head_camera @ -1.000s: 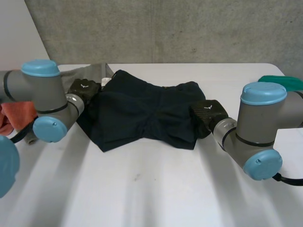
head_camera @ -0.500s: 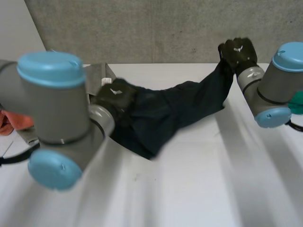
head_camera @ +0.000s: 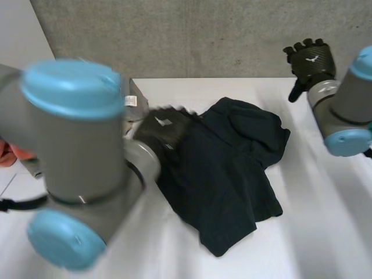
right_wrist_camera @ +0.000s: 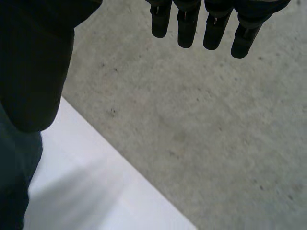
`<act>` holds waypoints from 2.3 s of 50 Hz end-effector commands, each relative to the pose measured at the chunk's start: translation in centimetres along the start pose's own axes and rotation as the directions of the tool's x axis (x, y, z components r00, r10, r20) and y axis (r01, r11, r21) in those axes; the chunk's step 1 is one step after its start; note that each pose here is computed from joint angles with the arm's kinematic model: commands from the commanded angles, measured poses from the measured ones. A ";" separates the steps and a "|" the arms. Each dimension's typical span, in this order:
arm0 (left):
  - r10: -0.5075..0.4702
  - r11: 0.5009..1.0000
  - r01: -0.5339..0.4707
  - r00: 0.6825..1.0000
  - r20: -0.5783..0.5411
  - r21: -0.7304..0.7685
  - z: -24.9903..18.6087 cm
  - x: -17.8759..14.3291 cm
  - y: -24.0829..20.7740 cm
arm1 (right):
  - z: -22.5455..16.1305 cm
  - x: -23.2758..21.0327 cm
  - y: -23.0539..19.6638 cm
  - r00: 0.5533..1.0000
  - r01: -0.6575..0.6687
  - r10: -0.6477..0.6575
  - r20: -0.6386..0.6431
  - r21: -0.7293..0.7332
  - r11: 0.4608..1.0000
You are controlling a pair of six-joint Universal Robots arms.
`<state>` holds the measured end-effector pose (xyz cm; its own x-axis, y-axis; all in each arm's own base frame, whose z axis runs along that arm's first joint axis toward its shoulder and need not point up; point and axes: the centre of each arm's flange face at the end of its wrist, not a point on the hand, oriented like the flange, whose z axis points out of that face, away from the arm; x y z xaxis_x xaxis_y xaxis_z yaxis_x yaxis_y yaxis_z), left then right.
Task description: Fold the laundry.
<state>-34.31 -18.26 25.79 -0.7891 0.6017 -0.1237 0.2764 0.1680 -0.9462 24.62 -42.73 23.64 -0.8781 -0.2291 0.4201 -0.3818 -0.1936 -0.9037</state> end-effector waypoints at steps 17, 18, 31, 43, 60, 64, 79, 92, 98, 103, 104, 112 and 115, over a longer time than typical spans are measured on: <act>0.392 0.920 -0.390 0.913 -0.110 0.040 13.8 -12.0 7.3 | -9.1 0.0 3.2 0.960 -0.064 0.146 0.241 -0.316 0.947; 0.398 0.917 -0.396 0.912 -0.103 0.042 14.2 -12.1 7.4 | -9.2 0.0 3.4 0.959 -0.065 0.147 0.241 -0.320 0.945; 0.499 0.866 -0.495 0.863 -0.075 0.066 17.7 -11.7 8.9 | -10.0 -0.7 5.6 0.962 -0.059 0.144 0.234 -0.334 0.941; 0.574 0.819 -0.573 0.815 -0.084 0.039 18.6 -11.1 9.4 | -10.1 -0.9 5.5 0.964 -0.039 0.122 0.234 -0.330 0.943; 0.635 0.770 -0.638 0.766 -0.100 0.005 18.9 -10.5 10.3 | -10.1 -0.8 5.6 0.967 -0.028 0.108 0.232 -0.325 0.945; 0.646 0.760 -0.650 0.756 -0.103 -0.002 19.0 -10.2 10.8 | -10.1 -0.9 5.7 0.967 -0.024 0.104 0.234 -0.323 0.946; 0.471 0.744 -0.624 0.744 0.473 0.240 17.3 -15.6 -4.8 | -10.0 -1.0 5.2 0.969 -0.013 0.088 0.230 -0.306 0.952; 0.194 0.769 -0.061 0.971 -0.141 0.636 10.4 -3.7 -11.4 | -9.5 0.5 4.8 0.979 -0.022 0.080 0.189 -0.291 0.956; 0.147 0.909 0.030 0.910 -0.387 0.415 10.1 0.6 -4.8 | -9.1 1.6 5.0 0.983 -0.027 0.078 0.165 -0.292 0.956; 0.178 0.956 -0.032 0.853 -0.491 0.291 9.2 3.0 0.2 | -9.0 1.8 5.0 0.983 -0.028 0.078 0.163 -0.289 0.957; 0.187 0.958 -0.049 0.855 -0.483 0.284 9.2 2.9 0.6 | -9.0 1.7 5.0 0.983 -0.028 0.078 0.164 -0.287 0.957; 0.244 0.951 -0.193 0.948 -0.203 0.242 8.4 -1.2 -0.1 | -9.7 0.0 4.3 0.974 -0.022 0.085 0.212 -0.282 0.959; 0.219 0.960 -0.195 0.970 -0.103 0.203 7.7 -3.0 -0.4 | -10.2 -0.8 3.9 0.968 -0.021 0.091 0.234 -0.283 0.959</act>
<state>-39.39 -24.53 22.32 -0.4797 0.8442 -0.2392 0.2500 -0.1298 -0.9595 19.45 -34.85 18.98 -0.8354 -0.4224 0.3517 -0.4256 0.0921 -0.9002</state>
